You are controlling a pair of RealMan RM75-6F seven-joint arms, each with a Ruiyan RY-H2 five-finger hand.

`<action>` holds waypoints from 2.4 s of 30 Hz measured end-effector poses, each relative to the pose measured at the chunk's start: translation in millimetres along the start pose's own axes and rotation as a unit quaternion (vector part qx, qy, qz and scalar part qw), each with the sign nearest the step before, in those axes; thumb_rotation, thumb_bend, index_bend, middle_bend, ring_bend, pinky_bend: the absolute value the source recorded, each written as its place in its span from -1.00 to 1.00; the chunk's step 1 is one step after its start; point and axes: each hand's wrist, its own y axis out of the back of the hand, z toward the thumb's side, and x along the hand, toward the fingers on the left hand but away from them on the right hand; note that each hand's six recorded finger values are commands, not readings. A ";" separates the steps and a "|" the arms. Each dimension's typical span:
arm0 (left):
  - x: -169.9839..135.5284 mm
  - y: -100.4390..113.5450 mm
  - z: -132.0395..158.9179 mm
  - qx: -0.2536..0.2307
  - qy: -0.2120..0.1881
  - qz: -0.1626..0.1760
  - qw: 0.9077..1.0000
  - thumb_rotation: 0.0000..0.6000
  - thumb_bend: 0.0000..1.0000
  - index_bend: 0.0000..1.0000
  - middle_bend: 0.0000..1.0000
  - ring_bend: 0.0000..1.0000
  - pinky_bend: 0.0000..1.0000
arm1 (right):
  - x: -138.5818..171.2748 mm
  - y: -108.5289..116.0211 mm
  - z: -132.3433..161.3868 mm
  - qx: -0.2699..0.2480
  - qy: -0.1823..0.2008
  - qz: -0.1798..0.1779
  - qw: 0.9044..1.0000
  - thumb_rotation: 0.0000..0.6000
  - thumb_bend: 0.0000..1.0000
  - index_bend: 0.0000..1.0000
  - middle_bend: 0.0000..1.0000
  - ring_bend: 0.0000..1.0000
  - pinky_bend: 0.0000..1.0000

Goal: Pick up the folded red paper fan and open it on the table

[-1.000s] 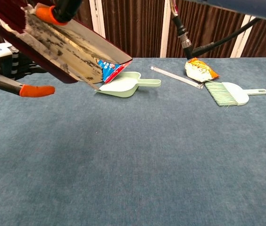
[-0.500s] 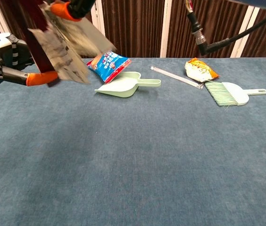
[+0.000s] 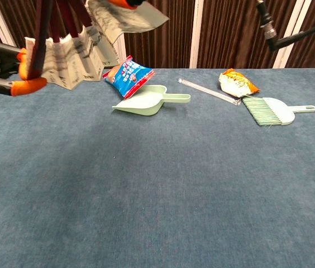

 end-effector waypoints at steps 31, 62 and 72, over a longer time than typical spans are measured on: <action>11.5 21.8 18.1 0.159 -0.128 0.065 0.977 1.00 -0.05 0.46 -0.41 -1.00 -1.00 | 51.4 -14.6 -135.1 0.063 -0.110 -0.005 0.992 1.00 0.14 1.00 -0.64 -0.51 -0.72; 16.7 -9.4 3.6 0.259 -0.163 0.085 0.948 1.00 -0.05 0.41 -0.41 -1.00 -1.00 | 87.6 -44.7 -185.3 0.070 -0.158 0.008 0.985 1.00 0.15 1.00 -0.63 -0.51 -0.72; 14.2 -20.8 -3.4 0.286 -0.163 0.080 0.941 1.00 -0.07 0.41 -0.43 -1.00 -1.00 | 98.7 -53.0 -201.6 0.071 -0.180 0.014 0.981 1.00 0.15 1.00 -0.63 -0.51 -0.72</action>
